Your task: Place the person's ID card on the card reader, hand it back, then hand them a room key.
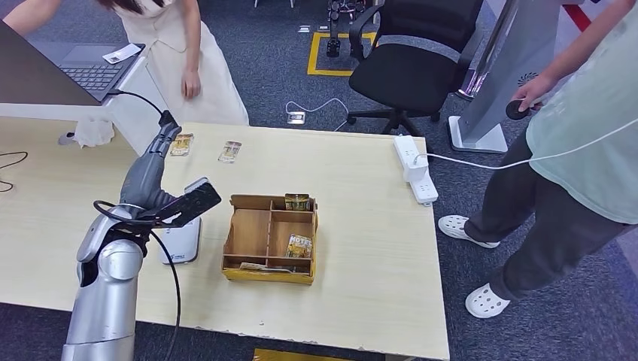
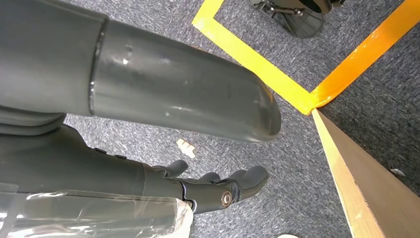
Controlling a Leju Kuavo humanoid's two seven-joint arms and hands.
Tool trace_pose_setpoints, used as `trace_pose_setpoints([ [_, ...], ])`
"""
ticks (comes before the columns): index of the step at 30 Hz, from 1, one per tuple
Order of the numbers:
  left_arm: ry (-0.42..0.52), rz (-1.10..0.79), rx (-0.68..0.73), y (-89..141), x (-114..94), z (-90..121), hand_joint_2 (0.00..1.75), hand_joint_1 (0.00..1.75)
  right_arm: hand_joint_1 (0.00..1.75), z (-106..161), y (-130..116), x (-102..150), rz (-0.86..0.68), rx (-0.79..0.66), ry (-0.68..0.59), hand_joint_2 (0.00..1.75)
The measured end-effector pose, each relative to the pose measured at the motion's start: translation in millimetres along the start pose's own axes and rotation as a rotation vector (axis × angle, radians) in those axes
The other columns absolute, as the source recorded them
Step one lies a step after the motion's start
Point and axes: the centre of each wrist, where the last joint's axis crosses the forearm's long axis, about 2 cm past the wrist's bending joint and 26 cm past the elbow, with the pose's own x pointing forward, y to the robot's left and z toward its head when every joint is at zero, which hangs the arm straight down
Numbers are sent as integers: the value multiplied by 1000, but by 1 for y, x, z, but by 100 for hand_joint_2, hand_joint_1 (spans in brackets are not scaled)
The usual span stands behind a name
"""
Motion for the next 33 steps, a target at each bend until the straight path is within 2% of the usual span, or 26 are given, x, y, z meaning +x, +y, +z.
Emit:
trace_pose_setpoints([
  [4,-26,-28,-27,3,-1,0,175,0,0,0,0,0,-1,-1,0,0],
  [7,-236,-214,-188,25,7,1,175,0,0,-2,2,-2,-9,-9,0,0],
  [9,-376,-326,-282,29,29,-1,175,0,0,-4,6,-5,-14,-6,4,0],
  [12,-549,-424,-454,-3,63,15,175,0,0,-8,8,-6,-19,-1,4,0],
  [14,-628,-457,-552,-19,68,31,175,0,0,-9,8,-7,-22,3,6,0],
  [21,-708,-537,-665,-25,62,49,175,0,0,-10,10,-8,-21,17,11,0],
  [33,-732,-563,-687,-27,60,55,175,0,0,-10,12,-11,-16,24,18,0],
])
